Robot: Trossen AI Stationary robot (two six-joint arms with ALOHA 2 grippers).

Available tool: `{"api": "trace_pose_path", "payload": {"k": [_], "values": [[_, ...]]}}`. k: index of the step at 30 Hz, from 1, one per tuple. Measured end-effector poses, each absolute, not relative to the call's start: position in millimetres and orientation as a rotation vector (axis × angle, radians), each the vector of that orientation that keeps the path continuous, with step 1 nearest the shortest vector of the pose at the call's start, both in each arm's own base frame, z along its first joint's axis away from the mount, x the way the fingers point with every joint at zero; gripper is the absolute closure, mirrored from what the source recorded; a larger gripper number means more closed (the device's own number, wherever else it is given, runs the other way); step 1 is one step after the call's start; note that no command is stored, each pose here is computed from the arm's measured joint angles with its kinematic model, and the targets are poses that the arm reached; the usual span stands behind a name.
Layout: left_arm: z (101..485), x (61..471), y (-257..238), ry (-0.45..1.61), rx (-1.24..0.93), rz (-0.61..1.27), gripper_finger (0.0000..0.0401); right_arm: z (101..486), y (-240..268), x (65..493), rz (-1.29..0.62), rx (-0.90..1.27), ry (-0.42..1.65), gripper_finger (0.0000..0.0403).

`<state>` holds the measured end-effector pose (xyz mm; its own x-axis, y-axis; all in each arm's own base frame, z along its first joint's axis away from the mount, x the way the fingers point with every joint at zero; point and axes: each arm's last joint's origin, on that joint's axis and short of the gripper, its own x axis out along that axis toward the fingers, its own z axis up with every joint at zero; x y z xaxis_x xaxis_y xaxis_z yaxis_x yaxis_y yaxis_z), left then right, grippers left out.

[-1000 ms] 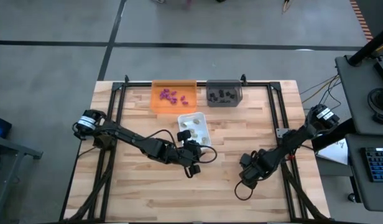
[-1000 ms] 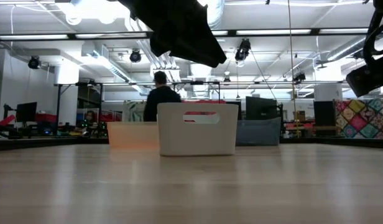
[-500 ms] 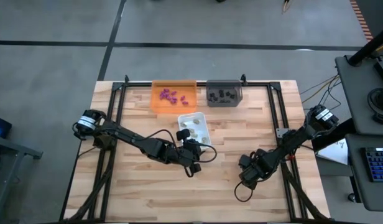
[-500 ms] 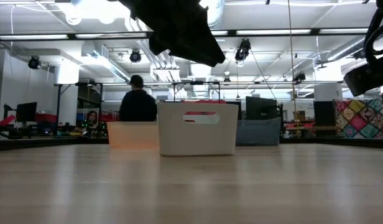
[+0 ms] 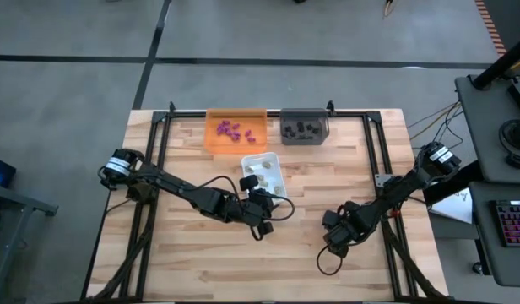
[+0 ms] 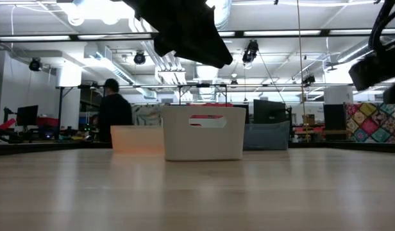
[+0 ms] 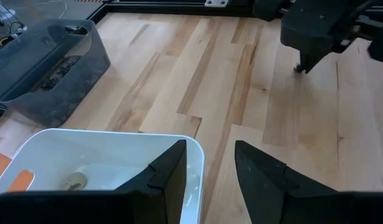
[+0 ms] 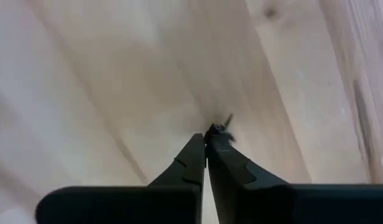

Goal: Sort Halloween decoration
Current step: Put the black spider toy into the black bin

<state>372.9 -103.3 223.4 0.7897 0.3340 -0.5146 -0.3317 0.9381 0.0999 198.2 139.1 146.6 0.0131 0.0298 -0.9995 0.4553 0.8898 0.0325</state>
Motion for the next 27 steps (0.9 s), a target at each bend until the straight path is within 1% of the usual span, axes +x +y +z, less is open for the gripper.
{"api": "trace_pose_path", "payload": {"k": [6,11,20,24,27], "values": [[224,373,-105,0.545,0.002,0.353,0.0283,163,141,201,-0.259,0.39,1.488,0.0394],[226,373,-111,0.53,0.005,0.334,0.0283,177,137,199,-0.23,0.351,1.391,0.0394],[232,370,-132,0.463,0.048,0.255,0.0283,212,127,193,-0.178,0.292,1.117,0.0394],[236,368,-143,0.433,0.079,0.214,0.0283,229,123,192,-0.12,0.28,0.966,0.0394],[240,365,-155,0.4,0.154,0.158,0.0283,241,119,195,-0.068,0.269,0.848,0.0394]]}}
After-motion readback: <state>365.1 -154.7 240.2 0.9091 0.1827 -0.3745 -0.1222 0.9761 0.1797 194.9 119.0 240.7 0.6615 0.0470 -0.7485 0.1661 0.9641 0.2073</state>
